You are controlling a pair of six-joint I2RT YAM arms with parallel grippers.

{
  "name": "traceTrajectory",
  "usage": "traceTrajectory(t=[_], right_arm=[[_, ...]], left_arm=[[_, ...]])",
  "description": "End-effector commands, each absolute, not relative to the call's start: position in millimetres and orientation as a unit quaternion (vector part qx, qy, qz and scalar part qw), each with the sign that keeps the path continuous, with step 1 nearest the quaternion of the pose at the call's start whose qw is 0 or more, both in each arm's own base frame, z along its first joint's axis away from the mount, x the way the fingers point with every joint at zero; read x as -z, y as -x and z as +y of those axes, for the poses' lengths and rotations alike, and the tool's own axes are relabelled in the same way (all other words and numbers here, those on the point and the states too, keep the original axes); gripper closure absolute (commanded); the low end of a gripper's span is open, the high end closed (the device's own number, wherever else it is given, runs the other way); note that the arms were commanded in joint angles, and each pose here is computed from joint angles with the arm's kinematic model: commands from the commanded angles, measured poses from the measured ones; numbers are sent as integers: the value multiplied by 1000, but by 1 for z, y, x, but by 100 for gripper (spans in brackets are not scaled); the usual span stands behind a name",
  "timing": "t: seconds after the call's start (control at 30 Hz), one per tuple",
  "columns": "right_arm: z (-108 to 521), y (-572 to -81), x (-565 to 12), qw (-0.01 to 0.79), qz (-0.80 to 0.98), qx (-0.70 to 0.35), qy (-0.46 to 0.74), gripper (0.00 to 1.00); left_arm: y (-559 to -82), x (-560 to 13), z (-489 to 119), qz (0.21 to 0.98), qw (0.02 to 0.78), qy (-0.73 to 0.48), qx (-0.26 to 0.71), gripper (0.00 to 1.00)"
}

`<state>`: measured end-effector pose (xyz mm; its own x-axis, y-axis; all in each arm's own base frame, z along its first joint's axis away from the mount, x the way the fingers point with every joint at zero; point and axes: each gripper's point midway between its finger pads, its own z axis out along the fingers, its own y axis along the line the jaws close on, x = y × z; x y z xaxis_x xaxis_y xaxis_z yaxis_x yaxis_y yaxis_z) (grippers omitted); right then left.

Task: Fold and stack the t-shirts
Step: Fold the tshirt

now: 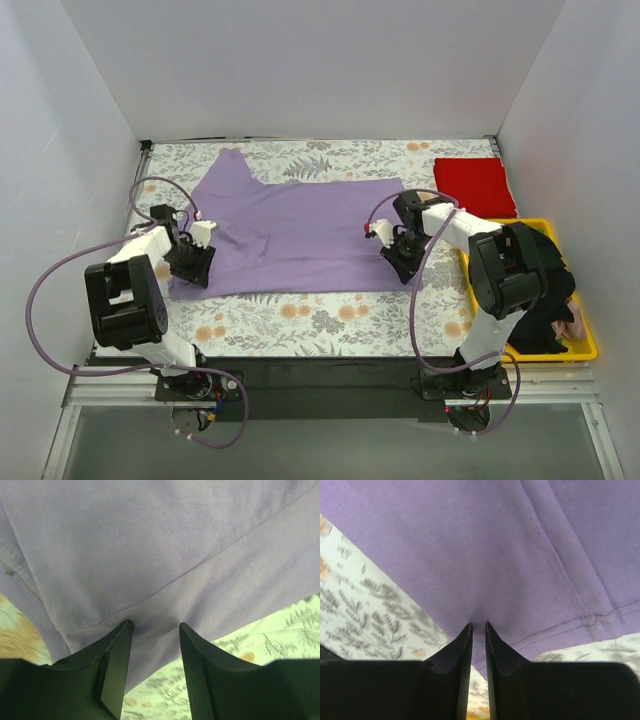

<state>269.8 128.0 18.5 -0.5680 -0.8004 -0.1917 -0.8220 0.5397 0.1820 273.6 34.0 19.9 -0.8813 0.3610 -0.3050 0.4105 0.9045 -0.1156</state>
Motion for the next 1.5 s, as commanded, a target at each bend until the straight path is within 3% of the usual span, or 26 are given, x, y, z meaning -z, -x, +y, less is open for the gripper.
traceTrajectory(t=[0.0,0.1,0.17,0.27,0.3,0.37,0.47,0.6,0.7,0.73,0.87,1.47], right_arm=[[115,-219,-19,-13,873,-135,468,78],[124,-205,-39,-14,869,-173,463,77],[136,-229,-64,31,864,-180,468,74],[151,-282,-111,119,857,-185,465,58],[149,-298,-112,127,861,-180,459,54],[150,-341,-135,176,857,-157,458,46],[143,-388,-133,194,870,-157,426,41],[140,-470,-135,252,879,-131,384,41],[136,-515,-127,289,879,-101,367,41],[133,-526,-126,301,878,-93,362,41],[121,-568,-109,343,873,-61,342,43],[115,-579,-33,317,879,-71,349,46]], left_arm=[[-233,-22,27,963,106,-222,108,59],[-230,-33,18,959,110,-225,133,59],[-252,-62,8,948,146,-230,163,57],[-311,-112,1,927,228,-234,183,51],[-323,-122,-2,928,239,-213,193,48],[-355,-130,-4,920,258,-197,219,29],[-413,-147,0,911,302,-163,230,25],[-497,-176,18,890,388,-122,206,24],[-538,-158,27,893,391,-72,210,23],[-558,-176,31,884,415,-55,208,23],[-601,-130,45,895,405,-14,186,21],[-640,-64,52,903,415,3,113,22]])
